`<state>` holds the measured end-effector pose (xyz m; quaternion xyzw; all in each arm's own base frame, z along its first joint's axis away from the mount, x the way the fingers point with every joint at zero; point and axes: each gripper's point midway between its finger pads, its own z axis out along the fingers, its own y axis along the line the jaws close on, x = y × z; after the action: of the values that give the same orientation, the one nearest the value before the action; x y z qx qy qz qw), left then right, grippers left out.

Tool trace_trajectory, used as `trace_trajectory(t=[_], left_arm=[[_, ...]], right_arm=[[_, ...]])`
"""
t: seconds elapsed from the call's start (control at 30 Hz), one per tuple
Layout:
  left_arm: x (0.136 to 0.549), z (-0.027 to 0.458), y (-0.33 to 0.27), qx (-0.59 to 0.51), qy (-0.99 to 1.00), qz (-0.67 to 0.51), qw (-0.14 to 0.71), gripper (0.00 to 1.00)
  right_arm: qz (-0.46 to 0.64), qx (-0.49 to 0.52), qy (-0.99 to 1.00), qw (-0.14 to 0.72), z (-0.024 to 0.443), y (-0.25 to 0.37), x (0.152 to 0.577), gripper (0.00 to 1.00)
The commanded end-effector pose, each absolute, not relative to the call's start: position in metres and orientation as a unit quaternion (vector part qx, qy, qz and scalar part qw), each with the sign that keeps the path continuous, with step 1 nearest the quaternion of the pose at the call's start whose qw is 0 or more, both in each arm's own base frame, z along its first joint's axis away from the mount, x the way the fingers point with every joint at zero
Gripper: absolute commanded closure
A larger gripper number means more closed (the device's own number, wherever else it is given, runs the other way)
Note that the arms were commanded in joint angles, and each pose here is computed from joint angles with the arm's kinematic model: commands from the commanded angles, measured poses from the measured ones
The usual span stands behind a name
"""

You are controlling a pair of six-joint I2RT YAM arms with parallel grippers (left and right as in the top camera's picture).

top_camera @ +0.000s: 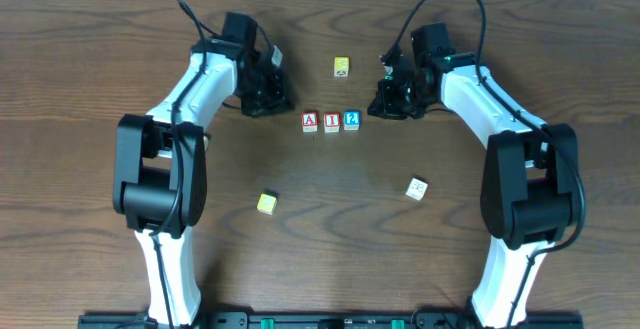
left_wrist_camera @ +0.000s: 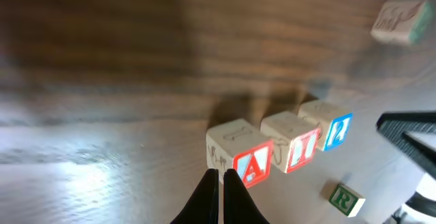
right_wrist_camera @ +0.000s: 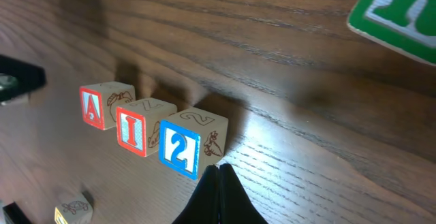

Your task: Spell out Ai2

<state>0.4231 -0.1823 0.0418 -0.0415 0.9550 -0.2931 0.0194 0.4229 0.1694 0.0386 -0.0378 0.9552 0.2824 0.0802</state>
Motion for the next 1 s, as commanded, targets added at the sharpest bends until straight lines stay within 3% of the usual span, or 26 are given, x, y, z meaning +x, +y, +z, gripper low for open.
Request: trace_trajectory(t=[0.0, 0.97], left_arm=[[0.407, 0.021, -0.189, -0.053, 0.958, -0.282, -0.013, 0.94], [0.403, -0.012, -0.187, -0.082, 0.963, -0.255, -0.016, 0.94]], right_arm=[[0.275, -0.025, 0.959, 0.058, 0.021, 0.168, 0.418, 0.99], [0.27, -0.027, 0.962, 0.032, -0.006, 0.173, 0.411, 0.99]])
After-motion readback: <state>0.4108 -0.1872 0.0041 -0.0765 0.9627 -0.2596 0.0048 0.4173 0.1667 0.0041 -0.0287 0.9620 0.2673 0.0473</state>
